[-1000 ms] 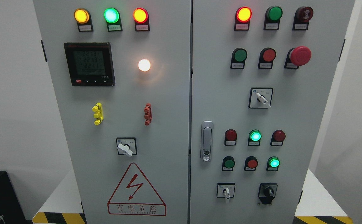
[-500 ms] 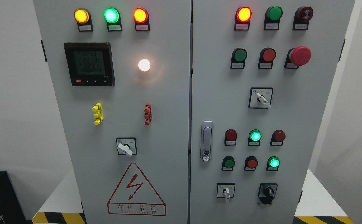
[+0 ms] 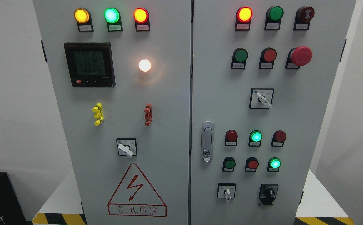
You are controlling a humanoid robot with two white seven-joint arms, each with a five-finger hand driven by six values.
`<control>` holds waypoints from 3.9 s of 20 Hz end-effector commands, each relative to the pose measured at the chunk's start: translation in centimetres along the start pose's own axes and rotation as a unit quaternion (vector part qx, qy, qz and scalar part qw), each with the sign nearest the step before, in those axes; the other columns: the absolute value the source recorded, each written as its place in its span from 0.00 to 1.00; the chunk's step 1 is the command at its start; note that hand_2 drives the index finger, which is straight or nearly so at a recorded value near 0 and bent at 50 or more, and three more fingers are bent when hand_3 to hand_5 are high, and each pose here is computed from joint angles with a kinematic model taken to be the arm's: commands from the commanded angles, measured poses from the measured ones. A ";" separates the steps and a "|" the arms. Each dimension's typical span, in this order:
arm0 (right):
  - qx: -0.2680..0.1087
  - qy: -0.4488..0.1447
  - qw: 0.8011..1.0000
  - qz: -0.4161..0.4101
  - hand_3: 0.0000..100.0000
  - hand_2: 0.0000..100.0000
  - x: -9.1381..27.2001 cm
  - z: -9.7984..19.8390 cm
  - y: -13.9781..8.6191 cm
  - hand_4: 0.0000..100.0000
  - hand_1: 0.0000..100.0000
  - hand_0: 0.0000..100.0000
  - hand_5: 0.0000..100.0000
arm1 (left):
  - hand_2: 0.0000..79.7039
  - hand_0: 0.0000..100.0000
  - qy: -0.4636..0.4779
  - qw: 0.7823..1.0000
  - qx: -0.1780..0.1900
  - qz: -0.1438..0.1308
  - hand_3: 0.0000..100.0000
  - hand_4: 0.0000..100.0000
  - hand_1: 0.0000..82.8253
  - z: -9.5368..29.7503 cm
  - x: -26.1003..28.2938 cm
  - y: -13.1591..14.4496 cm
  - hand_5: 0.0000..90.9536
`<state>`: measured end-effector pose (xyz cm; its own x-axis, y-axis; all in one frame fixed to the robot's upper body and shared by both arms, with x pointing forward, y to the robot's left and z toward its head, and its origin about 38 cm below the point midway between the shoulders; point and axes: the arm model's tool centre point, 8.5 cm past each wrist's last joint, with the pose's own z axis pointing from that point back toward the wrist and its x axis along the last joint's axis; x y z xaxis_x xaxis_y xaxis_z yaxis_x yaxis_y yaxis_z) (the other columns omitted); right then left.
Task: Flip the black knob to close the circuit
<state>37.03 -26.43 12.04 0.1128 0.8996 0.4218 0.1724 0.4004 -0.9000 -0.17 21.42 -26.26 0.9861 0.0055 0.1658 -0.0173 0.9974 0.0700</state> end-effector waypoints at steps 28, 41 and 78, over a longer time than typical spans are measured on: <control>-0.057 0.022 0.997 0.054 0.93 0.77 2.7 -4.8 -3.7 0.74 0.14 0.00 0.73 | 0.00 0.00 0.009 1.000 -0.004 -0.022 0.00 0.00 0.00 0.2 -0.7 -0.1 0.00; -0.059 0.034 0.996 0.053 0.93 0.77 1.9 -5.4 -4.2 0.74 0.17 0.00 0.73 | 0.00 0.00 0.009 1.000 -0.004 -0.022 0.00 0.00 0.00 0.2 -0.7 -0.1 0.00; -0.076 0.049 0.995 0.046 0.93 0.77 0.9 -5.9 -5.6 0.73 0.26 0.00 0.73 | 0.00 0.00 0.009 1.000 -0.004 -0.022 0.00 0.00 0.00 0.2 -0.7 -0.1 0.00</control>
<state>42.03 -28.40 18.15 0.2167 0.9111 0.3505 0.3042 0.2781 -0.9111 -0.17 21.42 -26.26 0.9861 0.0055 0.1658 -0.0173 0.9974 0.0700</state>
